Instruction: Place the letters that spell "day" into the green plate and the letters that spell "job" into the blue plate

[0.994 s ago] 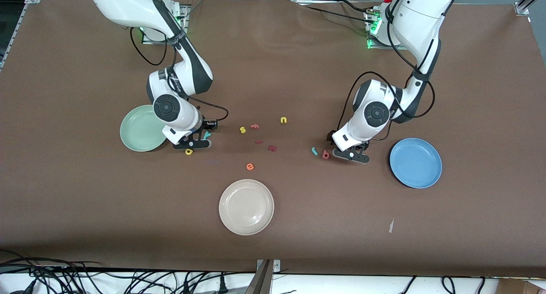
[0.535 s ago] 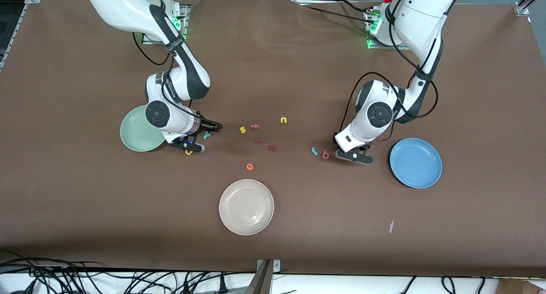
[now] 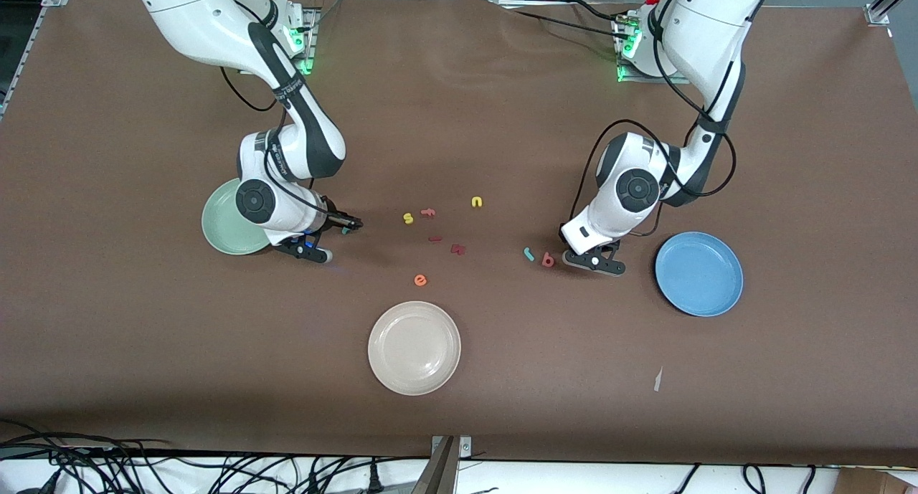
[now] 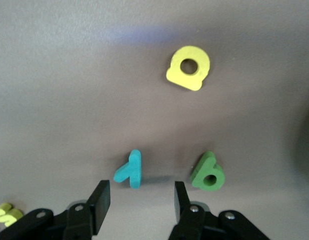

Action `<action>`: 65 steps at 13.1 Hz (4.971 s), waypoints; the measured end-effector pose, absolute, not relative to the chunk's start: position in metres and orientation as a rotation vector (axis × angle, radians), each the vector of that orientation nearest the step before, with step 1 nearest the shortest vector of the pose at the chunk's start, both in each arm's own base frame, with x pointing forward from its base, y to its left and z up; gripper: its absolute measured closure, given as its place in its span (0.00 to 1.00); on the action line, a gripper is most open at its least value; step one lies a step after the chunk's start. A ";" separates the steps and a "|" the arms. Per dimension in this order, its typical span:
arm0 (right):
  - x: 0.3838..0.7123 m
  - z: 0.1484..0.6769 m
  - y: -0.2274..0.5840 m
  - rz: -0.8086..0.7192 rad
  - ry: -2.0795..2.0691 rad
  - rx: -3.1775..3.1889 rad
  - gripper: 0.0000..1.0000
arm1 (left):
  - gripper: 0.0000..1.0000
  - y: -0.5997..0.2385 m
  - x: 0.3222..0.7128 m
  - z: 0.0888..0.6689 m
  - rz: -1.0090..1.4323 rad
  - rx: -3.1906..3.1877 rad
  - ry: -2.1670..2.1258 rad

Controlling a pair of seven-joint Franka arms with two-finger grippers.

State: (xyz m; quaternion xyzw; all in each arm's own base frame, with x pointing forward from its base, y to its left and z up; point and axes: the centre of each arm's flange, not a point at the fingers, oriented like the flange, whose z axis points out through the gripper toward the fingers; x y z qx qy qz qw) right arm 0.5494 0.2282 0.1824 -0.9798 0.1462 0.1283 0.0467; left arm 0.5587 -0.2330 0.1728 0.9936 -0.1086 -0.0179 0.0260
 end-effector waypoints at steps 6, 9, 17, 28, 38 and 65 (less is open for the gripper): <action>0.554 0.189 0.238 0.300 0.569 -2.968 0.39 | 0.71 -0.209 0.578 0.200 0.020 3.072 -0.270; 0.552 0.187 0.240 0.235 0.594 -2.959 0.37 | 0.71 -0.152 0.599 0.240 0.059 3.069 -0.227; 0.541 0.193 0.258 0.122 0.640 -3.075 0.37 | 0.68 -0.015 0.598 0.236 0.003 3.060 -0.380; 0.536 0.185 0.253 0.101 0.687 -3.065 0.43 | 0.20 -0.087 0.594 0.235 0.017 3.020 -0.416; 0.532 0.177 0.262 0.084 0.693 -3.060 0.58 | 0.20 -0.274 0.583 0.184 0.062 3.050 -0.226; 0.577 0.289 0.129 0.255 0.204 -3.205 0.75 | 0.71 -0.197 0.628 0.213 0.093 3.088 -0.120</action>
